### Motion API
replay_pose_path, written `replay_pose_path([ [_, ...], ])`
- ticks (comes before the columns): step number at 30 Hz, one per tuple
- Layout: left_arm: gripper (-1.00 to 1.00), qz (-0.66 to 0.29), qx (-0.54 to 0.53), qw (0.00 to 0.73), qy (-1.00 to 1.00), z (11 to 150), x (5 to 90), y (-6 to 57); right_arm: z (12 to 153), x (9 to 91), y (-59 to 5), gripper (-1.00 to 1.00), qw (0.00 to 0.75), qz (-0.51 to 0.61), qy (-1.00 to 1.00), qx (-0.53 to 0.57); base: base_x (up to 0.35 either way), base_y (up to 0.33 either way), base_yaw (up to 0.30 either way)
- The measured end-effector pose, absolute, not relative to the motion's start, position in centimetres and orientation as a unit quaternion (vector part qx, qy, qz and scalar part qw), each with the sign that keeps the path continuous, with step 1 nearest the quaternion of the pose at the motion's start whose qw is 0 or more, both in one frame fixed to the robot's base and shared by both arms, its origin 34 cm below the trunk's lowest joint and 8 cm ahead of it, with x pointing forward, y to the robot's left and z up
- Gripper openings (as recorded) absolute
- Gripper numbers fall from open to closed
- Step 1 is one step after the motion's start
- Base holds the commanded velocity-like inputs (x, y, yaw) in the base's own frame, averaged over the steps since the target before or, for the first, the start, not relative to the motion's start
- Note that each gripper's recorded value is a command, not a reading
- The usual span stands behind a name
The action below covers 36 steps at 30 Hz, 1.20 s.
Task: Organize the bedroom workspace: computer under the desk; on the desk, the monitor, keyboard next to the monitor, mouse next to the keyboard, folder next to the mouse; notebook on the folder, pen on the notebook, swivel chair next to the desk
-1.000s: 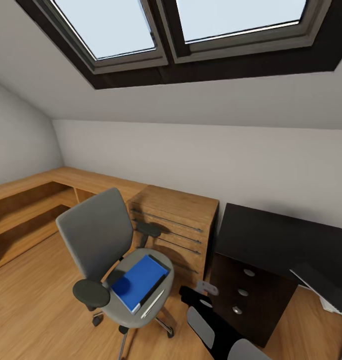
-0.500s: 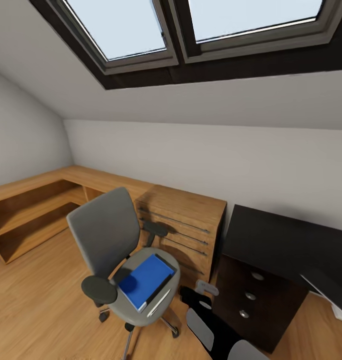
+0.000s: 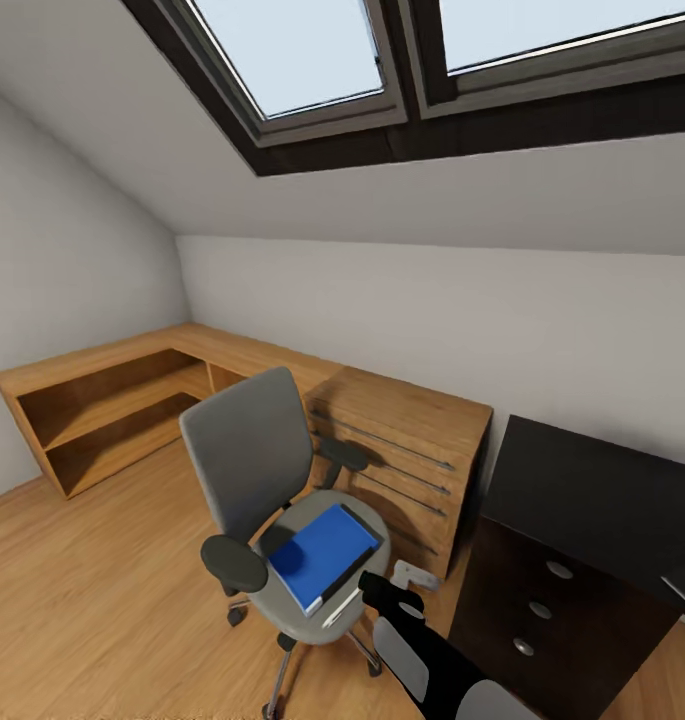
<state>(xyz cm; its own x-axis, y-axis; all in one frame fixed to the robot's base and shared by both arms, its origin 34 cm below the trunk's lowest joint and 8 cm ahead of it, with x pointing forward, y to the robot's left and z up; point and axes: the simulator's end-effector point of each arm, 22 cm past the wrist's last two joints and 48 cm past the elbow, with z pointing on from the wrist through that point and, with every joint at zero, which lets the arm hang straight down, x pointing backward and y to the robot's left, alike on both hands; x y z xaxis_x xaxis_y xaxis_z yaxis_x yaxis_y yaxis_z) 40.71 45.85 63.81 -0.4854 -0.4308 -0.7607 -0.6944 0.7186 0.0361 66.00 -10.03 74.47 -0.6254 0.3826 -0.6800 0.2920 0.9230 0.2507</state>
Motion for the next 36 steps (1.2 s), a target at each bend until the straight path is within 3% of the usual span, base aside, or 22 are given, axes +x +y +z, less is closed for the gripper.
replay_pose_path([
  [3, 1.0, 0.168, -0.327, 0.352, 0.861, 62.3, 39.9, 45.4, 74.0, 66.0, -10.0, 1.0, 0.39, 0.058, 0.9, 0.187, 0.0, 0.0, 0.033],
  [4, 1.0, 0.158, -0.314, 0.294, 0.889, 60.4, 38.3, 44.2, 73.9, 66.0, -10.0, 1.0, 0.39, 0.058, 0.9, 0.187, 0.0, 0.0, 0.009],
  [8, 1.0, 0.144, -0.297, 0.226, 0.917, 58.1, 36.3, 42.9, 73.4, 66.1, -10.0, 1.0, 0.391, 0.057, 0.899, 0.187, 0.0, 0.0, 0.003],
  [13, 1.0, 0.141, -0.294, 0.213, 0.921, 57.1, 35.9, 42.8, 72.6, 66.1, -9.9, 1.0, 0.391, 0.059, 0.9, 0.184, 0.0, 0.0, 0.0],
  [18, 1.0, 0.145, -0.299, 0.245, 0.911, 57.1, 37.2, 43.0, 71.8, 66.0, -9.5, 1.0, 0.391, 0.056, 0.902, 0.172, 0.0, 0.0, 0.0],
  [22, 1.0, 0.158, -0.314, 0.323, 0.879, 58.6, 39.6, 44.3, 69.1, 63.5, -10.1, 1.0, 0.325, 0.018, 0.933, 0.15, 0.0, 0.0, 0.0],
  [26, 1.0, 0.16, -0.316, 0.335, 0.873, 58.3, 40.0, 44.5, 67.7, 62.3, -10.6, 1.0, 0.293, -0.004, 0.946, 0.135, 0.0, 0.0, 0.0],
  [36, 1.0, 0.16, -0.316, 0.339, 0.871, 56.9, 40.1, 44.5, 66.6, 62.6, -10.3, 1.0, 0.294, -0.002, 0.946, 0.134, 0.0, 0.0, 0.021],
])
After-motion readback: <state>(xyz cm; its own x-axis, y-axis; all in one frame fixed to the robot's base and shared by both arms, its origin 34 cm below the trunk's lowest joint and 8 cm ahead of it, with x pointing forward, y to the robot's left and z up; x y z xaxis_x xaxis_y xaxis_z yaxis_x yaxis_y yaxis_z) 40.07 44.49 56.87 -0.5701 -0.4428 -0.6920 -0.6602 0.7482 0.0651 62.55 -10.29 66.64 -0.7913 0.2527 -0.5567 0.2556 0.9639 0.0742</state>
